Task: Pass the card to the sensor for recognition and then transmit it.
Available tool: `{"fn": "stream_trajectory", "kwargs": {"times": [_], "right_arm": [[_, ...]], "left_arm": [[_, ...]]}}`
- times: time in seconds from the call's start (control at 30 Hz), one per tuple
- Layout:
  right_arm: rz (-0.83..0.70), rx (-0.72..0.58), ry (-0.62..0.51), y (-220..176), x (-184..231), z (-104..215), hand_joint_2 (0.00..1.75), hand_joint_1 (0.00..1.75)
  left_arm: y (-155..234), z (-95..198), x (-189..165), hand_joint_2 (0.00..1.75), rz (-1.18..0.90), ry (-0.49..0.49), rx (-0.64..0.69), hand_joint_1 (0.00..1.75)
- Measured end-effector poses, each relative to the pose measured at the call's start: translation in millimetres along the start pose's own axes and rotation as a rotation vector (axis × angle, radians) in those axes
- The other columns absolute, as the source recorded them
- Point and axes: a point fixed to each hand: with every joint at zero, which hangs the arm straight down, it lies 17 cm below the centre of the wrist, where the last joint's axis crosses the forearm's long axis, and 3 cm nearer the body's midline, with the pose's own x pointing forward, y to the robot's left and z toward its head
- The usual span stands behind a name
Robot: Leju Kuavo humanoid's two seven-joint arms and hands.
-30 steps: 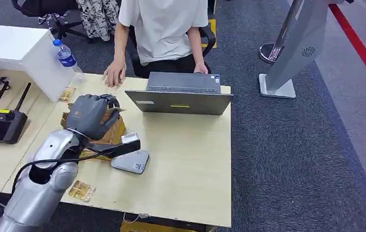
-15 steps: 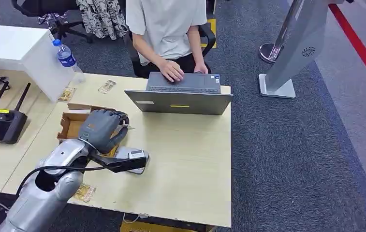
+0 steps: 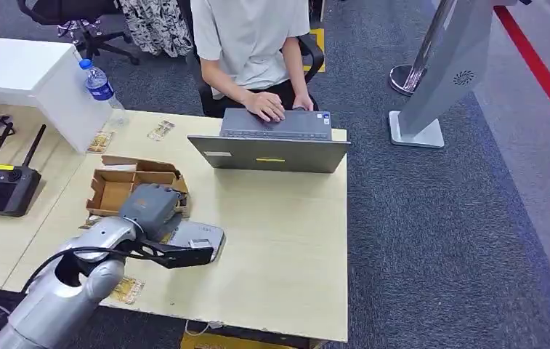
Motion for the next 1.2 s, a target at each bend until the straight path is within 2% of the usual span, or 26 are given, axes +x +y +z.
{"fn": "stream_trajectory", "kwargs": {"times": [0.3,0.53,0.93,1.03,1.2], "right_arm": [[0.011,0.005,0.025,0.8,-4.0,0.2,1.75,0.0],[0.021,0.011,0.018,2.0,-3.5,0.4,1.75,0.0],[0.032,0.003,-0.012,-0.4,3.9,0.1,1.75,0.0],[0.031,0.008,-0.007,0.8,2.8,0.3,1.75,0.0],[0.02,0.0,-0.035,0.4,6.8,0.3,1.75,0.0]], "left_arm": [[-26.9,1.2,0.6,1.75,0.011,-0.011,-0.063,1.75],[-53.4,5.6,19.8,1.75,0.024,-0.079,-0.106,1.75],[-61.6,4.5,30.8,1.75,0.012,-0.104,-0.126,1.75],[-54.1,1.4,32.4,1.75,0.025,-0.107,-0.073,1.75],[0.2,-7.4,35.5,1.75,0.022,-0.092,0.115,1.75]]}}
